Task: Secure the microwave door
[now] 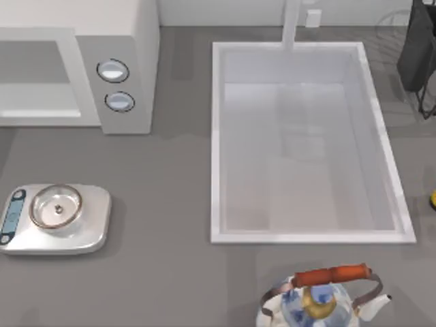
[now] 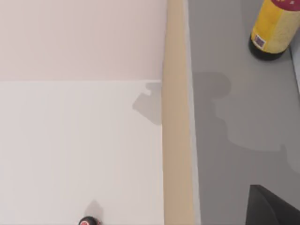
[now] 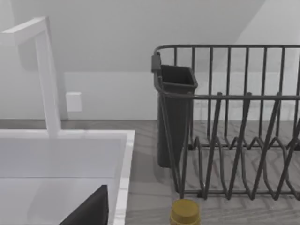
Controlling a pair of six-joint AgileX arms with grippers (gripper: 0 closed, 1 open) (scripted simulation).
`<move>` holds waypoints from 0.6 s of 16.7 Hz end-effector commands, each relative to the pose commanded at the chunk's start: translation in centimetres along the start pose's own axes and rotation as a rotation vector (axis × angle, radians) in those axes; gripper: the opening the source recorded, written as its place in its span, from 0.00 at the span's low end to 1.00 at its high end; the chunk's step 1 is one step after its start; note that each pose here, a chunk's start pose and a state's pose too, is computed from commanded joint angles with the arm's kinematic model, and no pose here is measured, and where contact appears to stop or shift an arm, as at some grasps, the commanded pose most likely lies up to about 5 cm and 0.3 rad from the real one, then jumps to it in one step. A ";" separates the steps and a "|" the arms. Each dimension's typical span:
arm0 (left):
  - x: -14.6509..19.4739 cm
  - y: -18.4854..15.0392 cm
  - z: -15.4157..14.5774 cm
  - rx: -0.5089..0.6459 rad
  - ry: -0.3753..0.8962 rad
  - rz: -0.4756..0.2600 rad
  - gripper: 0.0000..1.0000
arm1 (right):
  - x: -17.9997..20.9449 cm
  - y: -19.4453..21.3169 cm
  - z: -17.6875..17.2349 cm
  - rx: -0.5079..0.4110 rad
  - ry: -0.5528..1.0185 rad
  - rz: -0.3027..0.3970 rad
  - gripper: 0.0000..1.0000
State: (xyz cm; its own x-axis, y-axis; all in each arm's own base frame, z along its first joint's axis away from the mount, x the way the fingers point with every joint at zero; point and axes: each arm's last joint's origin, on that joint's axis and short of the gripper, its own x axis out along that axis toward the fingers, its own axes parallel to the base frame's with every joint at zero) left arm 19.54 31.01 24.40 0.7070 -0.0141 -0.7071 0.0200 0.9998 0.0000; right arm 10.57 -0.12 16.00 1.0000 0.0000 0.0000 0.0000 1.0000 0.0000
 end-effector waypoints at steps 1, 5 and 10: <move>0.1 -0.2 0.1 0.004 -0.001 -0.003 0.00 | 0.0 0.0 0.0 0.000 0.000 0.000 1.00; 1.7 0.1 -1.4 -0.002 0.003 -0.008 0.00 | 0.0 0.0 0.0 0.000 0.000 0.000 1.00; 5.8 0.3 -5.4 0.010 -0.007 0.009 0.00 | 0.0 0.0 0.0 0.000 0.000 0.000 1.00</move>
State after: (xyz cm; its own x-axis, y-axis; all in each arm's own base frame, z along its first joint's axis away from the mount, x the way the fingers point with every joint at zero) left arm 19.79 31.31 16.49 0.7121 -0.0054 -0.7020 0.0207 0.9997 0.0132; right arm 10.57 -0.12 16.00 1.0000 0.0000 0.0000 0.0000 1.0000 0.0000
